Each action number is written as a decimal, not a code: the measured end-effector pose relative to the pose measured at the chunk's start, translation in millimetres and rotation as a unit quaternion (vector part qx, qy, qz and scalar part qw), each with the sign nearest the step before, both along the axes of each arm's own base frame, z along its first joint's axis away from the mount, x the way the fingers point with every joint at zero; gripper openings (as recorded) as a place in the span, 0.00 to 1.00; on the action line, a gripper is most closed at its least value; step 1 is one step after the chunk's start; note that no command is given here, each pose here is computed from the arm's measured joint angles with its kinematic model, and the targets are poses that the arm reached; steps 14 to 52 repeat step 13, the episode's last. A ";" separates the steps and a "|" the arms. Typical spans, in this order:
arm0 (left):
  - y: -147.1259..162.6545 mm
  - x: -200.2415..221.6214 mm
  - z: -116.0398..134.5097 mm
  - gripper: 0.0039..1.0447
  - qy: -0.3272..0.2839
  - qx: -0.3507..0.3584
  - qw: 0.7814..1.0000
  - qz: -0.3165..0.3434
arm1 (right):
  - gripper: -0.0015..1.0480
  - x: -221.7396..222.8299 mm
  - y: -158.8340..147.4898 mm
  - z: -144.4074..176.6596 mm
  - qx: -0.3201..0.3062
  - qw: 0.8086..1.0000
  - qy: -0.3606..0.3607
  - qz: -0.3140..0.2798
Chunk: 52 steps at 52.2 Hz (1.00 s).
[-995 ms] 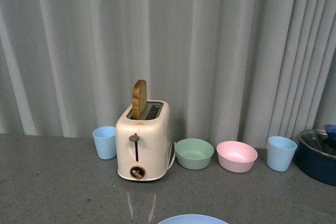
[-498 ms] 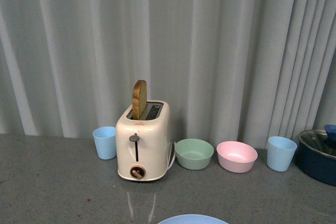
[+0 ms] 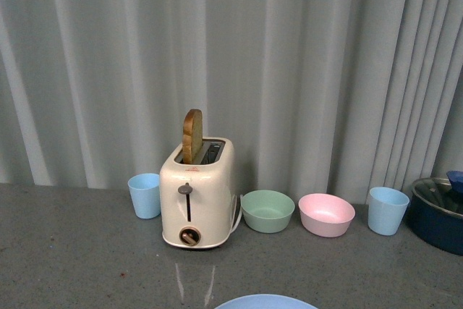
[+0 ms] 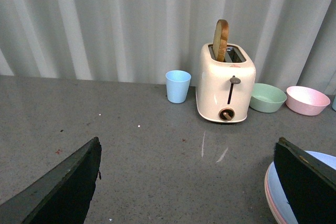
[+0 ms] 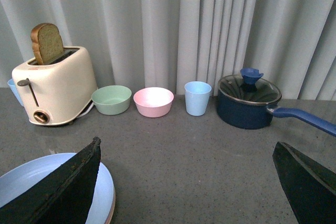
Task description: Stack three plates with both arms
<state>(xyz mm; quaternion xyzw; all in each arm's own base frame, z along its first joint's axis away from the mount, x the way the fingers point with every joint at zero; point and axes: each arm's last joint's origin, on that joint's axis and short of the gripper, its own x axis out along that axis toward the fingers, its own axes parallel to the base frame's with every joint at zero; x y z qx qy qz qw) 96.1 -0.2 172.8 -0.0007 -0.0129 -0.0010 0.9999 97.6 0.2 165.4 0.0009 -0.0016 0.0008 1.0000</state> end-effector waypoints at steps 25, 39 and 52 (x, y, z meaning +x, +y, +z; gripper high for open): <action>0.0 0.0 0.0 0.94 0.000 0.000 1.000 0.000 | 0.93 0.0 0.0 0.0 0.000 1.000 0.000 0.000; 0.0 0.0 0.0 0.94 0.000 0.000 1.000 0.000 | 0.93 0.0 0.0 0.0 0.000 1.000 0.000 0.000; 0.0 0.0 0.0 0.94 0.000 0.000 1.000 0.000 | 0.93 0.0 0.0 0.0 0.000 1.000 0.000 0.000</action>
